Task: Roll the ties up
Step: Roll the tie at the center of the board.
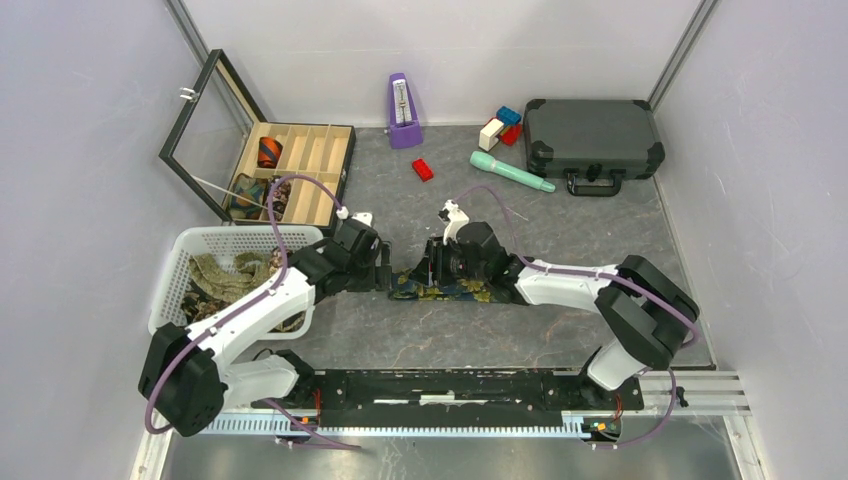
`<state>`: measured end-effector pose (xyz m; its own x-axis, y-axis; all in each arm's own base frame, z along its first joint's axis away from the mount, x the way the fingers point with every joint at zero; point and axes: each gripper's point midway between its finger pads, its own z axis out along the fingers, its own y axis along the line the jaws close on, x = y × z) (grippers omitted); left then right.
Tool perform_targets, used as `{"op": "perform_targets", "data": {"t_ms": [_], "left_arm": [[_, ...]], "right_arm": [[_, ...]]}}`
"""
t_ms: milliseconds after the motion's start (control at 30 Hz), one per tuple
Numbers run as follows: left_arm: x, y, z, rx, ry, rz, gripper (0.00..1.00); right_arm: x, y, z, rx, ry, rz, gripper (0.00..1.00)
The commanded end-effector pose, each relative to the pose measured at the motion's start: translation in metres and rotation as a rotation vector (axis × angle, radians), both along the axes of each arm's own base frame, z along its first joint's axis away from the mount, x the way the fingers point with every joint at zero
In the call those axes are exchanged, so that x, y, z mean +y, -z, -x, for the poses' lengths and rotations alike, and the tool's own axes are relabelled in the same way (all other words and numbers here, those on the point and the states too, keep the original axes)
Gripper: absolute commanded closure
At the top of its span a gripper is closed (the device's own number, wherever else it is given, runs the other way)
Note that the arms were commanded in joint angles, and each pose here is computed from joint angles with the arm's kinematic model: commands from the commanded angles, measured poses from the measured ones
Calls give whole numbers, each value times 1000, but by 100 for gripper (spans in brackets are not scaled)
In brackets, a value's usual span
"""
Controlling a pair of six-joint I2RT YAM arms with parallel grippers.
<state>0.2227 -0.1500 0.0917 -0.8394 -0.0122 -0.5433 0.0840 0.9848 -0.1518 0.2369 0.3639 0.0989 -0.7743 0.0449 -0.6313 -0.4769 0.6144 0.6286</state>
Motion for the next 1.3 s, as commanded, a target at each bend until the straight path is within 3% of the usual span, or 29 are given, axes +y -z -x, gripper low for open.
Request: {"op": "perform_targets", "data": {"t_ms": [0,267,667,1267], "left_arm": [[-14,0,-8,-21,-29,85,10],[-18,9,-11,-30,-26,105,11],[-38,17,-13,-55,15,218,13],[-53,20,-22,-122,66,362,18]], "right_arm": [[12,-9,-11,-36,7,-11,54],[12,7,-12,-23,9,25,56],[6,31,-11,-11,10,77,65],[-6,56,-14,9,17,122,68]]}}
